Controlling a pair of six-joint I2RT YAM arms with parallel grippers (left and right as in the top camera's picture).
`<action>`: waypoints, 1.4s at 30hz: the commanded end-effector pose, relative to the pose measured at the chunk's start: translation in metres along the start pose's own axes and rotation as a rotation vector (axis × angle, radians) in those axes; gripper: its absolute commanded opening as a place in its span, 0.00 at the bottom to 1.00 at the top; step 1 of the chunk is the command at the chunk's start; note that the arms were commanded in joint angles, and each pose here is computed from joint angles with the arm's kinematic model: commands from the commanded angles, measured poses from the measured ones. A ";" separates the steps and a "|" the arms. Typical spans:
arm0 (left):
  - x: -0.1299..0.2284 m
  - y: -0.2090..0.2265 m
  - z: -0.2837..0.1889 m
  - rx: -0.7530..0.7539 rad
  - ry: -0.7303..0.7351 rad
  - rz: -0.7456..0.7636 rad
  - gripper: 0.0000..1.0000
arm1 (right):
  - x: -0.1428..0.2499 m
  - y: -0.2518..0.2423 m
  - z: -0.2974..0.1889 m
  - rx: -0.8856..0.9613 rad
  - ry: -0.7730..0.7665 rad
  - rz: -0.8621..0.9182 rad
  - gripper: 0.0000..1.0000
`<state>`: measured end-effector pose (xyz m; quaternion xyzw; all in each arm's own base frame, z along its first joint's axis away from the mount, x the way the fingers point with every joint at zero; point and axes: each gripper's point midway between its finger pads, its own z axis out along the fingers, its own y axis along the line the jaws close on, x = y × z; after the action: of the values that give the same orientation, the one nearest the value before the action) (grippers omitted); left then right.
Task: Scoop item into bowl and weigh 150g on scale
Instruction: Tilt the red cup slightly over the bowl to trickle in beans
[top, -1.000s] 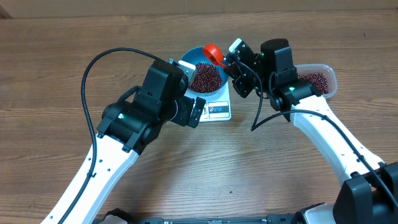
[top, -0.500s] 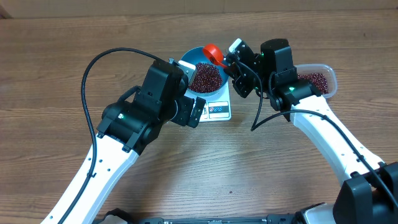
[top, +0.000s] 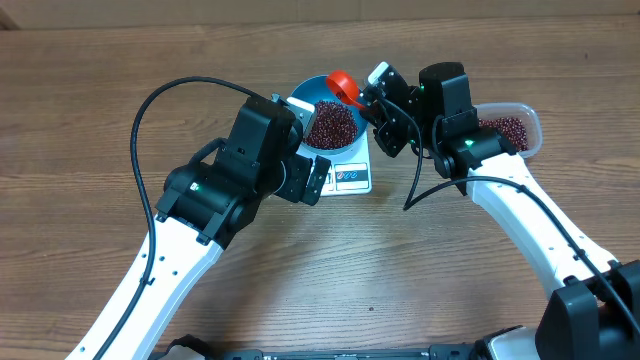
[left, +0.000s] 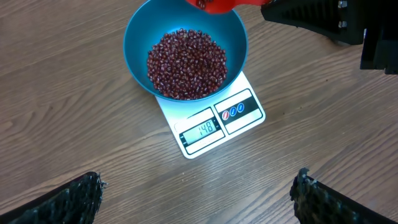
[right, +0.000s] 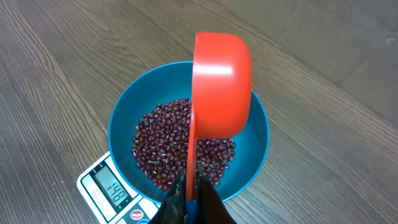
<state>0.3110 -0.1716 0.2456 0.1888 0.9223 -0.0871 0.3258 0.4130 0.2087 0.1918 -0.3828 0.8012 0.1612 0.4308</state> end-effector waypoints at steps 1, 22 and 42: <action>-0.006 -0.002 -0.002 0.008 -0.013 -0.002 1.00 | -0.004 -0.001 0.001 -0.001 -0.010 -0.009 0.04; -0.006 -0.002 -0.002 0.008 -0.013 -0.002 1.00 | -0.005 -0.001 0.001 0.001 -0.013 -0.050 0.04; -0.006 -0.002 -0.002 0.008 -0.013 -0.002 1.00 | -0.007 -0.007 0.000 0.025 -0.018 -0.196 0.04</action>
<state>0.3109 -0.1716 0.2456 0.1888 0.9223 -0.0871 0.3256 0.4158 0.2089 0.1948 -0.4460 0.7639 0.1219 0.4501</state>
